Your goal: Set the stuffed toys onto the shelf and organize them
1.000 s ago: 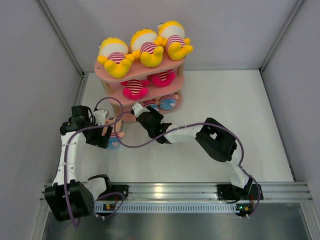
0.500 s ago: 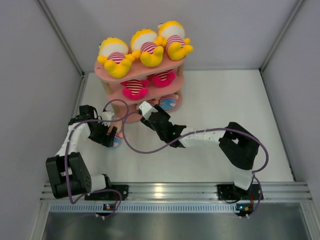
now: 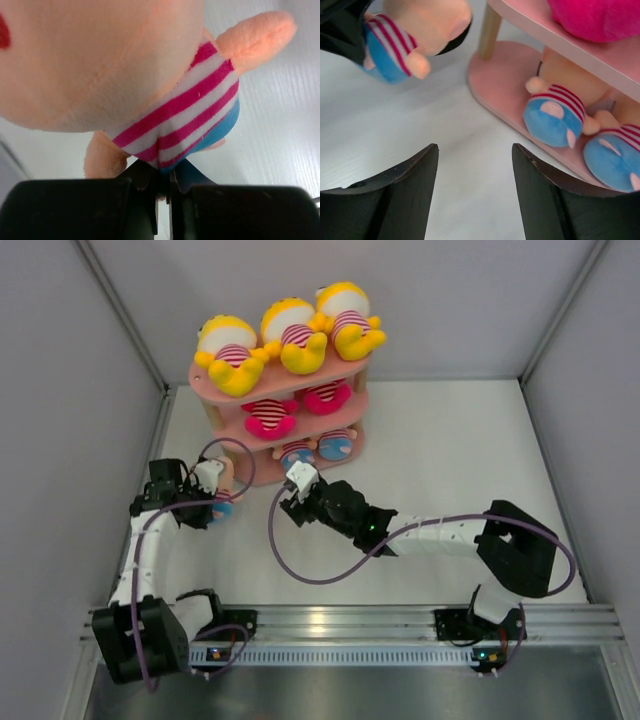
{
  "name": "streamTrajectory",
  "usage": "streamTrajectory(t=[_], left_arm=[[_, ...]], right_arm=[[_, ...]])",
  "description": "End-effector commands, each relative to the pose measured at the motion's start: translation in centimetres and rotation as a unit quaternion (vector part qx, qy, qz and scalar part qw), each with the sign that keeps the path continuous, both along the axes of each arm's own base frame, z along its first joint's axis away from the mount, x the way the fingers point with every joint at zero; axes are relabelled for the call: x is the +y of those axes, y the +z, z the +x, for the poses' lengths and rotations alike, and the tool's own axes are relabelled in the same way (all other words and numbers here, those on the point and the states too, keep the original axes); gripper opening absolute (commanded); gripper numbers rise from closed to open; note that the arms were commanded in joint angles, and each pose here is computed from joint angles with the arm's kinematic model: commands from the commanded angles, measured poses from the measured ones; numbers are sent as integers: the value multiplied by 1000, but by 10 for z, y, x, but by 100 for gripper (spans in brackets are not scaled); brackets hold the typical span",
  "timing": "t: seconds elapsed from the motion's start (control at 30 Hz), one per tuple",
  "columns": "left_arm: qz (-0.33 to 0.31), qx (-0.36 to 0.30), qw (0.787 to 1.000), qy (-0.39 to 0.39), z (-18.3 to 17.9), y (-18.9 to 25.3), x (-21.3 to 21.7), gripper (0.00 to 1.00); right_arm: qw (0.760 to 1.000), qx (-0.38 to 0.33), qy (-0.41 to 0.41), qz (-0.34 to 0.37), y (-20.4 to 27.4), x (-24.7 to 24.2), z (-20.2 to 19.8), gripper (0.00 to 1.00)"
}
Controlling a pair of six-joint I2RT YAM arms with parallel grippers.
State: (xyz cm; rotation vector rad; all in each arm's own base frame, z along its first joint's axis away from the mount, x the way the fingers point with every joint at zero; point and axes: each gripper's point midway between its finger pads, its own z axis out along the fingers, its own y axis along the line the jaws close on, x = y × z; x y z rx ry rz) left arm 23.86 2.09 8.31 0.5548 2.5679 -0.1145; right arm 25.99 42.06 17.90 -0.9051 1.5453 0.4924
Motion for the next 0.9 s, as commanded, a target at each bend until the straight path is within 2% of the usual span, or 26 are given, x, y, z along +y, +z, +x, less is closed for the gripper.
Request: streamTrajectory(t=[0.0, 0.2, 0.23, 0.43, 0.87], left_arm=[[-3, -91, 996, 3, 6, 46, -6, 0], [-27, -71, 997, 12, -9, 65, -15, 0], [-28, -70, 997, 11, -11, 66, -15, 0], [-38, -74, 996, -6, -16, 78, -22, 0], [-64, -62, 994, -64, -23, 83, -43, 0]], right_arm=[[991, -8, 97, 91, 42, 41, -39, 61], [979, -11, 161, 125, 56, 90, -74, 62], [976, -13, 165, 138, 67, 97, -75, 63], [975, 11, 163, 153, 62, 129, -71, 64], [979, 12, 164, 118, 46, 130, -77, 66]])
